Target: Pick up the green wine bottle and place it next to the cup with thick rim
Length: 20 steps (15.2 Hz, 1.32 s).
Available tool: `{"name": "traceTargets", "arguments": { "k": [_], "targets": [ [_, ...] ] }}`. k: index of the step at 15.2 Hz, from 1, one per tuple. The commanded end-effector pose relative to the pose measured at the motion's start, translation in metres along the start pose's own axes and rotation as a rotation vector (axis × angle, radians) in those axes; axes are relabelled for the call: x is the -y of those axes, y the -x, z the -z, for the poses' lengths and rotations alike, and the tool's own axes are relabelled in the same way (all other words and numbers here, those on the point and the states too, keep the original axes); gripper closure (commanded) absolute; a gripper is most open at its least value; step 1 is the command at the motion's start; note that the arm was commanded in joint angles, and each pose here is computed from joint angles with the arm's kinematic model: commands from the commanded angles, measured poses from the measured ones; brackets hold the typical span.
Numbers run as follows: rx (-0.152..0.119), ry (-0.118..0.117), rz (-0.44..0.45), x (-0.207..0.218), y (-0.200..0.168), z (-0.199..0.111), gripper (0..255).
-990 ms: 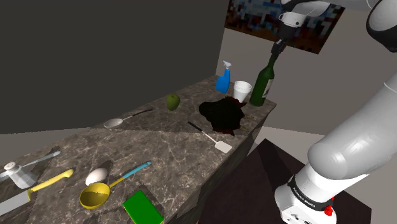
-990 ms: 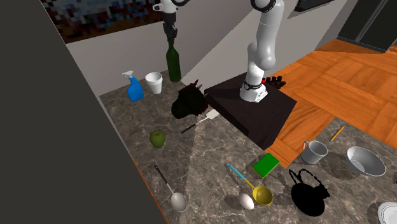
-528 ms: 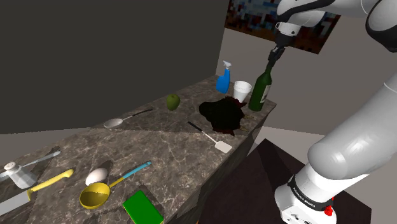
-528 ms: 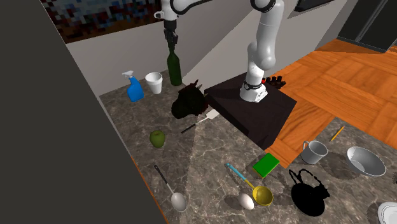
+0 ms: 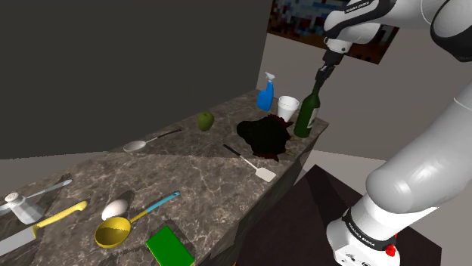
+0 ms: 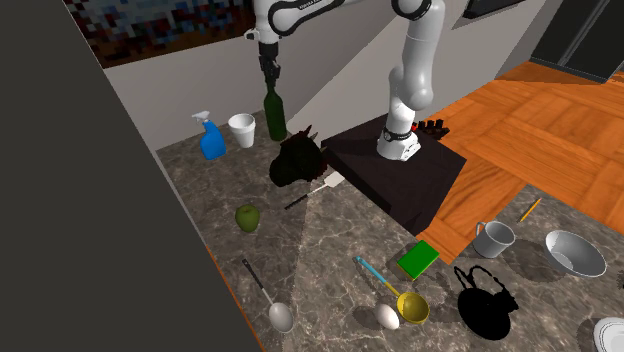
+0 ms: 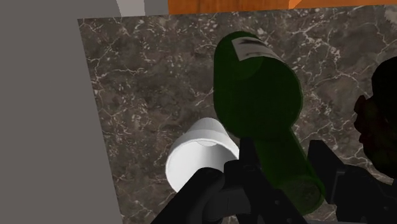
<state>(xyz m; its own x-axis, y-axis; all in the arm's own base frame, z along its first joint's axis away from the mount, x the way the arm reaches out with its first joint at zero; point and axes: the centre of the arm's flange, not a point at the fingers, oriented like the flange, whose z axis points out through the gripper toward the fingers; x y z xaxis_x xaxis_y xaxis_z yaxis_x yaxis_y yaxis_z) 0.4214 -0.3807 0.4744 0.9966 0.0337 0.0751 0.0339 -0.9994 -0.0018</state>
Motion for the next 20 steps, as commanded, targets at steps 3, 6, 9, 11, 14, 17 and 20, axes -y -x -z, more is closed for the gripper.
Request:
{"name": "traceTargets", "arguments": {
  "k": [3,6,9,11,14,17,20],
  "targets": [
    [-0.001,0.001,0.0,0.0,0.001,-0.003,255],
    [-0.001,0.001,0.0,0.0,0.001,-0.003,255],
    [-0.001,0.001,0.0,0.0,0.001,-0.003,0],
    [-0.001,0.001,0.0,0.0,0.001,-0.003,0],
    [-0.001,0.001,0.0,0.0,0.001,0.011,0],
    [-0.001,0.001,0.0,0.0,0.001,0.047,0],
    [-0.001,0.001,0.0,0.0,0.001,0.047,0]
  ]
}}
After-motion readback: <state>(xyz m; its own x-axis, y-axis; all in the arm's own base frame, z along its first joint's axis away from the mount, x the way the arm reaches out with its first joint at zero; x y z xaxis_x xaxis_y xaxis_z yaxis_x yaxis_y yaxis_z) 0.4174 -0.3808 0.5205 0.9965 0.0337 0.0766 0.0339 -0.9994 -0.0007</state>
